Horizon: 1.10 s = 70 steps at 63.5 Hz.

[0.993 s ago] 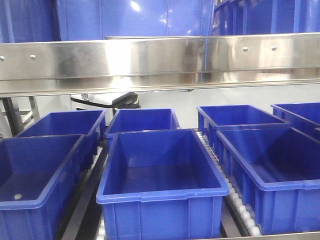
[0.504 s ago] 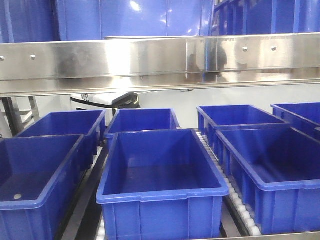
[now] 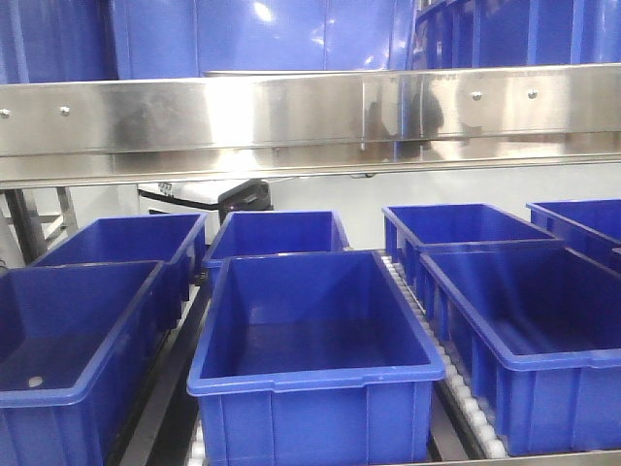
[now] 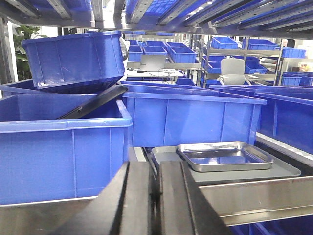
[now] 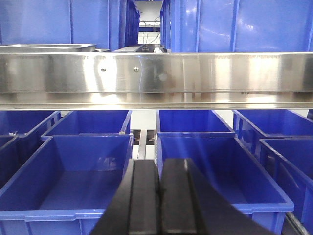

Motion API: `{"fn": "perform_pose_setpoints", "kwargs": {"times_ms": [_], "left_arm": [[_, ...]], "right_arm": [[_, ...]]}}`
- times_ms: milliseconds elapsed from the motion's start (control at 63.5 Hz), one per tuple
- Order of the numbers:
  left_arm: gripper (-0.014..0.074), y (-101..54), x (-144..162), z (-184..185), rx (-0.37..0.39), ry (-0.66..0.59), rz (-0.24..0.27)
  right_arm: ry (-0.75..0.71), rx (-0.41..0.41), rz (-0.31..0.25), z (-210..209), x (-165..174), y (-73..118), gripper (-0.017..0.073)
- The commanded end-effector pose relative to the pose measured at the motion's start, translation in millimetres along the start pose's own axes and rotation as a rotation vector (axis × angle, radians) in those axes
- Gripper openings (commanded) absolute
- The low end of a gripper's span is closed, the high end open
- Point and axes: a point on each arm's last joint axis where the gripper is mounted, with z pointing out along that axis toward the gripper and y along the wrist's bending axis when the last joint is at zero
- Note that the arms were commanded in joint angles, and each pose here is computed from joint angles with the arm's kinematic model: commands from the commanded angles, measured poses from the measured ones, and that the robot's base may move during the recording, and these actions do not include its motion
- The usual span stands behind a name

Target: Stack silver trays without gaps

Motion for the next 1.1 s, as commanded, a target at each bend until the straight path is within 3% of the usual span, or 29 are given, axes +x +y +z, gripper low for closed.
{"fn": "perform_pose_setpoints", "kwargs": {"times_ms": [0,173,662,1087], "left_arm": [[-0.0003,-0.3,-1.8,-1.0,0.005,-0.017,-0.009],[-0.0003,-0.3,-1.8,-1.0,0.005,-0.017,-0.009],[-0.0003,-0.3,-1.8,-1.0,0.005,-0.017,-0.009],[-0.0003,-0.3,-1.8,-1.0,0.005,-0.017,-0.009]], "right_arm": [[-0.044,-0.008,-0.026,-0.7,-3.8,0.4,-0.0069],[-0.044,-0.017,-0.031,-0.7,-3.8,0.9,-0.0069],[-0.043,-0.018,0.022,-0.7,-3.7,1.0,-0.0069],[-0.045,-0.018,0.022,-0.7,-3.9,1.0,-0.0069]]}}
